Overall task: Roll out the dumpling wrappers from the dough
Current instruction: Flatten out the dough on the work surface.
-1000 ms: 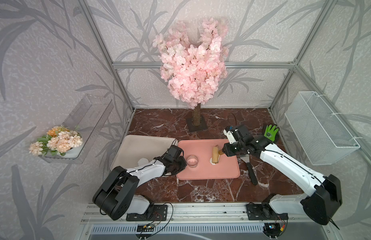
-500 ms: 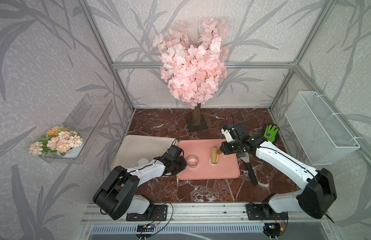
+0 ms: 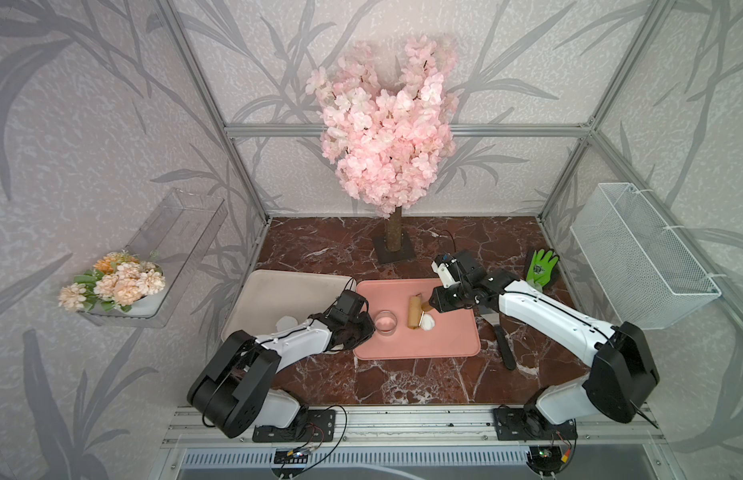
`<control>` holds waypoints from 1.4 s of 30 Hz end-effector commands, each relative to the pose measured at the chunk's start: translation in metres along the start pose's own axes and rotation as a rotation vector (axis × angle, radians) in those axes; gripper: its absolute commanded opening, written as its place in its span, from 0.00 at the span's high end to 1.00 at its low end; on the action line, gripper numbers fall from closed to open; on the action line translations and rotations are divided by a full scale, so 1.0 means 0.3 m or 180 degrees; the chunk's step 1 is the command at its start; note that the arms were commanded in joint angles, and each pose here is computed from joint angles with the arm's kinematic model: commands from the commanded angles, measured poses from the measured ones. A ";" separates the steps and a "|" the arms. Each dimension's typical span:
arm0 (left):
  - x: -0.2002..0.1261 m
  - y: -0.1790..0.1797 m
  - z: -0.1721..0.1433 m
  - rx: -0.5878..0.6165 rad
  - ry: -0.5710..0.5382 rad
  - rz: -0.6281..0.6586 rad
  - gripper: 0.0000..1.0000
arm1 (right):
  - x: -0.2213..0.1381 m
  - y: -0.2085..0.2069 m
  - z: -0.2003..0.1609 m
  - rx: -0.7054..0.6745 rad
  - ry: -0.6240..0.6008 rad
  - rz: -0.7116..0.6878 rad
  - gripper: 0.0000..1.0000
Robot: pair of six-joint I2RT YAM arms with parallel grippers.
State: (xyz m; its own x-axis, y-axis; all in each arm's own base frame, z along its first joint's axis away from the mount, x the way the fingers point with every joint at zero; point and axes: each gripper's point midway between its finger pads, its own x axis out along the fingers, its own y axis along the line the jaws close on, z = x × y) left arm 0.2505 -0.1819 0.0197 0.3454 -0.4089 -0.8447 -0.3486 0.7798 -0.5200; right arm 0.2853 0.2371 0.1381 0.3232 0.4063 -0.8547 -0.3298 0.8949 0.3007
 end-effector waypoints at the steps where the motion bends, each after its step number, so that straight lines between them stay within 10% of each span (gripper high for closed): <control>1: 0.018 0.110 -0.054 -0.0070 0.0166 0.0348 1.00 | -0.060 -0.031 -0.007 -0.0040 0.0042 -0.0189 1.00; 10: 0.020 0.109 -0.052 -0.0068 0.0166 0.0354 1.00 | -0.191 -0.001 0.050 -0.0066 -0.0290 -0.0038 1.00; 26: 0.021 0.105 -0.052 -0.0062 0.0172 0.0344 1.00 | 0.029 -0.114 -0.087 0.0013 0.0329 -0.0368 1.00; 42: 0.020 0.107 -0.056 -0.0067 0.0180 0.0334 1.00 | -0.199 -0.026 0.040 -0.0069 -0.0274 -0.0081 1.00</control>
State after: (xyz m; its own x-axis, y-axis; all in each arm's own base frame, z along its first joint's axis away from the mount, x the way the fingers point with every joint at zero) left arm 0.2507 -0.1831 0.0199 0.3440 -0.4152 -0.8422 -0.3464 0.7775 -0.5249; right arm 0.2768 0.2137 0.1748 0.3655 0.4043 -0.8384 -0.3281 0.8989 0.2904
